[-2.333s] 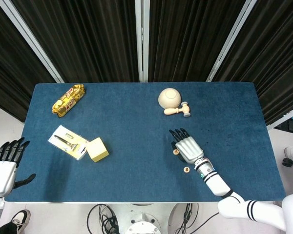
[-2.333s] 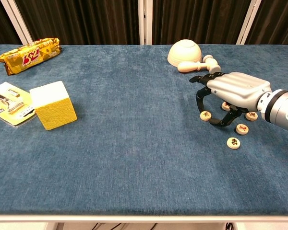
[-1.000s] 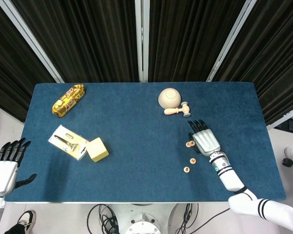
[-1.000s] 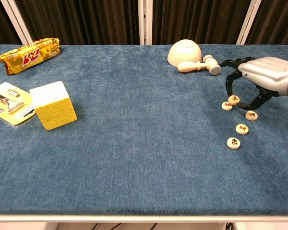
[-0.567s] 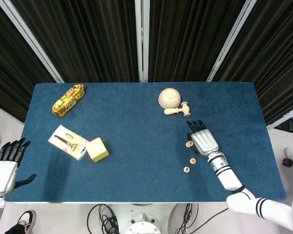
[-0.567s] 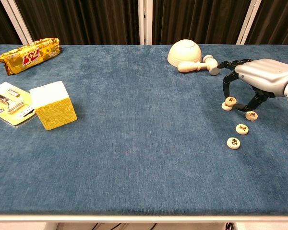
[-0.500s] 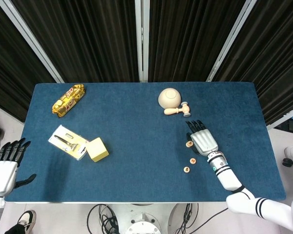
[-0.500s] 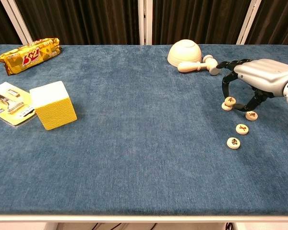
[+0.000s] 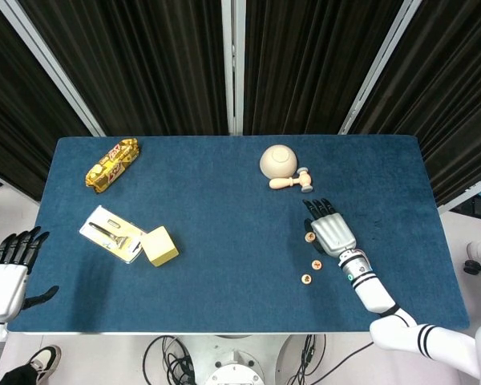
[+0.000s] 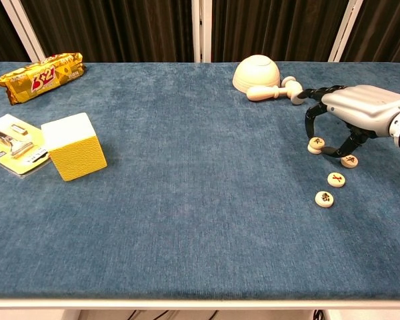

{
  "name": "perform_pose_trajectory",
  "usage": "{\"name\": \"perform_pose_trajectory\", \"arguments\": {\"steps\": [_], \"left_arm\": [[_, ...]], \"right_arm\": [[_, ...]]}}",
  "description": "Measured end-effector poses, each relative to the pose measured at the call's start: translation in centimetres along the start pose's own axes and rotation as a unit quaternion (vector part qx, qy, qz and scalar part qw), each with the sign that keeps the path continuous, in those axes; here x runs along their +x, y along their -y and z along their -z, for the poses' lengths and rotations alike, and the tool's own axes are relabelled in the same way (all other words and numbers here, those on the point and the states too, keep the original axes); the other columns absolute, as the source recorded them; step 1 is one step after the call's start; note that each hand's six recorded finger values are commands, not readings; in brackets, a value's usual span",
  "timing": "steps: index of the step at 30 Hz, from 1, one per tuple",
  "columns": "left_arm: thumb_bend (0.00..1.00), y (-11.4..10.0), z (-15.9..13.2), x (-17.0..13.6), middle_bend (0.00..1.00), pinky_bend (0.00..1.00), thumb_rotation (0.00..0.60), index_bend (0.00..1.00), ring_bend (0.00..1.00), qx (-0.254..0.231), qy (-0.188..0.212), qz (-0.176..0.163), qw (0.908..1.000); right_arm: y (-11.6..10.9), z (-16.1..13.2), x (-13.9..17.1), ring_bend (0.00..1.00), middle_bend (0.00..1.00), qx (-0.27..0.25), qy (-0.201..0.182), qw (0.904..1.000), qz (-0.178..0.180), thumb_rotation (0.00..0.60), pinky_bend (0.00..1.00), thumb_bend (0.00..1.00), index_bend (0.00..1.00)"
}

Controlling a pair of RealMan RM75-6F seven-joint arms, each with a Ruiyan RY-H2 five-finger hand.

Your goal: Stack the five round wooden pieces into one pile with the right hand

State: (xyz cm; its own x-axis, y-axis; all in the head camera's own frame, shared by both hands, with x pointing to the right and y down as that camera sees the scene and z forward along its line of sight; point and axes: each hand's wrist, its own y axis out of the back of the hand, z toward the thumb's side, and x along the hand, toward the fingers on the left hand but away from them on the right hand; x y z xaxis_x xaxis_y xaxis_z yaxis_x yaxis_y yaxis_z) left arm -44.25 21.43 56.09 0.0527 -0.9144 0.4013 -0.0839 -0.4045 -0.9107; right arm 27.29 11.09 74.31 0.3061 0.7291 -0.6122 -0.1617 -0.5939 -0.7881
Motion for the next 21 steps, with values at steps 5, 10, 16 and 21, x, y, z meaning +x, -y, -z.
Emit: {"name": "perform_pose_trajectory", "arguments": {"steps": [5, 10, 16, 21], "left_arm": [[0.14, 0.0, 0.0, 0.0, 0.0, 0.0, 0.6, 0.08, 0.0, 0.0, 0.0, -0.001, 1.0], [0.14, -0.1, 0.0, 0.0, 0.0, 0.0, 0.6, 0.08, 0.0, -0.001, 0.0, -0.002, 1.0], [0.14, -0.1, -0.1, 0.0, 0.0, 0.0, 0.6, 0.08, 0.0, 0.0, 0.002, -0.001, 1.0], [0.14, 0.0, -0.3, 0.0, 0.0, 0.0, 0.6, 0.08, 0.0, 0.002, 0.004, 0.001, 1.0]], "right_arm": [[-0.1, 0.0, 0.0, 0.0, 0.0, -0.001, -0.001, 1.0, 0.001, 0.6, 0.0, 0.25, 0.39], [-0.7, 0.0, 0.5, 0.0, 0.0, -0.006, -0.003, 0.9999, 0.009, 0.6, 0.0, 0.25, 0.38], [-1.7, 1.2, 2.6, 0.0, 0.0, -0.005, 0.003, 0.9996, 0.028, 0.6, 0.0, 0.25, 0.38], [-0.9, 3.0, 4.8, 0.0, 0.0, 0.004, 0.02, 0.9997, 0.013, 0.6, 0.0, 0.25, 0.38]]}}
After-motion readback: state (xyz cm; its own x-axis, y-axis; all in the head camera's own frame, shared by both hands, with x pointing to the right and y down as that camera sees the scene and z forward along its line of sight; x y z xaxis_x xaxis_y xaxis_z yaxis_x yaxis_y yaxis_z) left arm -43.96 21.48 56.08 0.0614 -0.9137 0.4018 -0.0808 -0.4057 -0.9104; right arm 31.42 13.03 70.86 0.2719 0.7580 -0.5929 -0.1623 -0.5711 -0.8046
